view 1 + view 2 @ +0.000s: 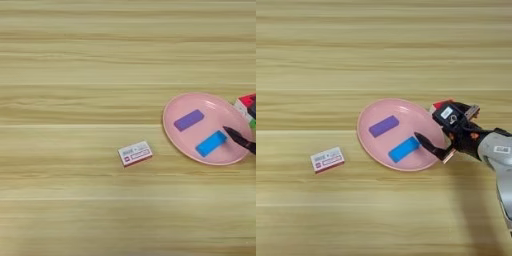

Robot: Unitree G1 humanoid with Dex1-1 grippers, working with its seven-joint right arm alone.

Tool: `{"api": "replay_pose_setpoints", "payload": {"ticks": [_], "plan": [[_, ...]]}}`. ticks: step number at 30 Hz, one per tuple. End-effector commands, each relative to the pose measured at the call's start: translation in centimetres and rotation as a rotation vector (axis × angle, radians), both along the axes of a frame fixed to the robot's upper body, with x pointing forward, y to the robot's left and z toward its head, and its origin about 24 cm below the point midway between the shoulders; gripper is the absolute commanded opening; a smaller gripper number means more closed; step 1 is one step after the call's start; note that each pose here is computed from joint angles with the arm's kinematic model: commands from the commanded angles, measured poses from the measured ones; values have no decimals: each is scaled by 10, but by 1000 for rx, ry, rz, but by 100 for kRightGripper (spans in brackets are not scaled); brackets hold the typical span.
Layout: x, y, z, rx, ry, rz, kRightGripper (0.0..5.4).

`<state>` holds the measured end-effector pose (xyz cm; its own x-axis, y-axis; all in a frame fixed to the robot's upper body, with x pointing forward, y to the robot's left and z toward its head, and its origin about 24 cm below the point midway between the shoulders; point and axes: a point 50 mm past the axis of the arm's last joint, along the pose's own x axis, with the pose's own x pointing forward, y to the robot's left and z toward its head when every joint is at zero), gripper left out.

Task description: Move the objects on the table

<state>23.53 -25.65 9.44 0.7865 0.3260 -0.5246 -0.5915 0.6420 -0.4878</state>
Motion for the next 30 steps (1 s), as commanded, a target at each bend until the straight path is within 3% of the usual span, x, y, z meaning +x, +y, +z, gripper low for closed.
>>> {"api": "replay_pose_setpoints", "payload": {"ticks": [1,5,14,20,30], "plan": [[-1,-7,18,-171,-50,86,536],[-7,-6,16,-233,-34,143,536],[13,7,19,-238,-81,165,536],[20,8,12,-277,-54,183,536],[19,1,20,-308,-39,192,536]]}}
